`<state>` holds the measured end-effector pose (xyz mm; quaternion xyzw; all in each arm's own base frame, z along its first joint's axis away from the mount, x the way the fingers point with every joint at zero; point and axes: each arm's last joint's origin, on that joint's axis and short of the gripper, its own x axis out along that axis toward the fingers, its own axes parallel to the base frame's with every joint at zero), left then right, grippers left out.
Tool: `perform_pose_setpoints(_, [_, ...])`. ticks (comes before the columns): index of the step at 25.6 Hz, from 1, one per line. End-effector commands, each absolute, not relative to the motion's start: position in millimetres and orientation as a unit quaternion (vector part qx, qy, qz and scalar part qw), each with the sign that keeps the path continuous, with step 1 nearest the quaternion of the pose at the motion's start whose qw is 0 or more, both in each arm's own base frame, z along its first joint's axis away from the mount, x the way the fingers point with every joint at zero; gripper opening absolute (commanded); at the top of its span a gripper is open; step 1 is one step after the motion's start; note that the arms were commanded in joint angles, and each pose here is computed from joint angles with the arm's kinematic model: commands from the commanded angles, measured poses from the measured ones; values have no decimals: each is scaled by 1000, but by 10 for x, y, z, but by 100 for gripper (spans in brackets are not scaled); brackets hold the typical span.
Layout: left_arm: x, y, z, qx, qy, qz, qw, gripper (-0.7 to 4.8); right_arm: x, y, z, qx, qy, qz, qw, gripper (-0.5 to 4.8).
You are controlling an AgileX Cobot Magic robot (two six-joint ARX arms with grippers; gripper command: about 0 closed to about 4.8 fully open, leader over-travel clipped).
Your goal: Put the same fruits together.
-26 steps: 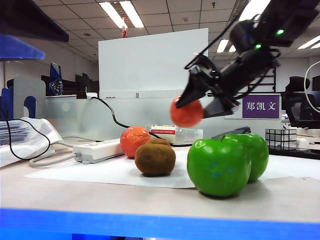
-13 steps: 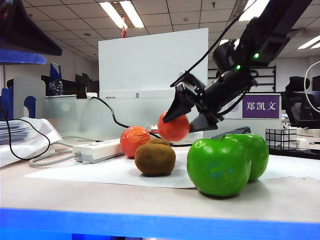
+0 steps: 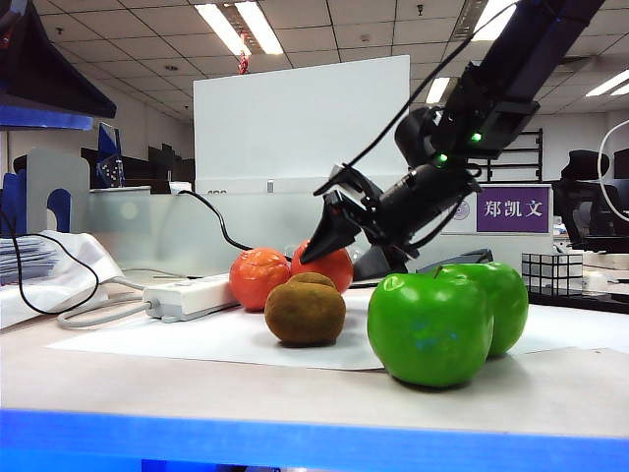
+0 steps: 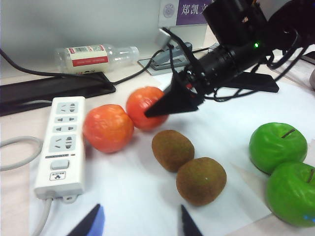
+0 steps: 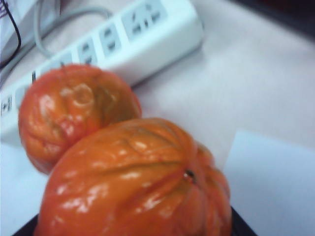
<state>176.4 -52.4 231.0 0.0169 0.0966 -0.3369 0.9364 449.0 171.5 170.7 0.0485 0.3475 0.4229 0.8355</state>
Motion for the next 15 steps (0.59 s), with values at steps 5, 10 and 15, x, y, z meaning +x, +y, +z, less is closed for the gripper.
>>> perform_pose_setpoints(5, [1768,-522,2332,21,91,-335,937,205,4526,1729,1810,43,326,422,845,126])
perform_pose_setpoints(10, [1767,-522,2329,21,93,-336,937,205,4525,1712,1787,32,337,394,854,166])
perform_pose_setpoints(15, [1767,-522,2330,21,92,-336,937,205,4530,1700,1778,25,341,376,861,286])
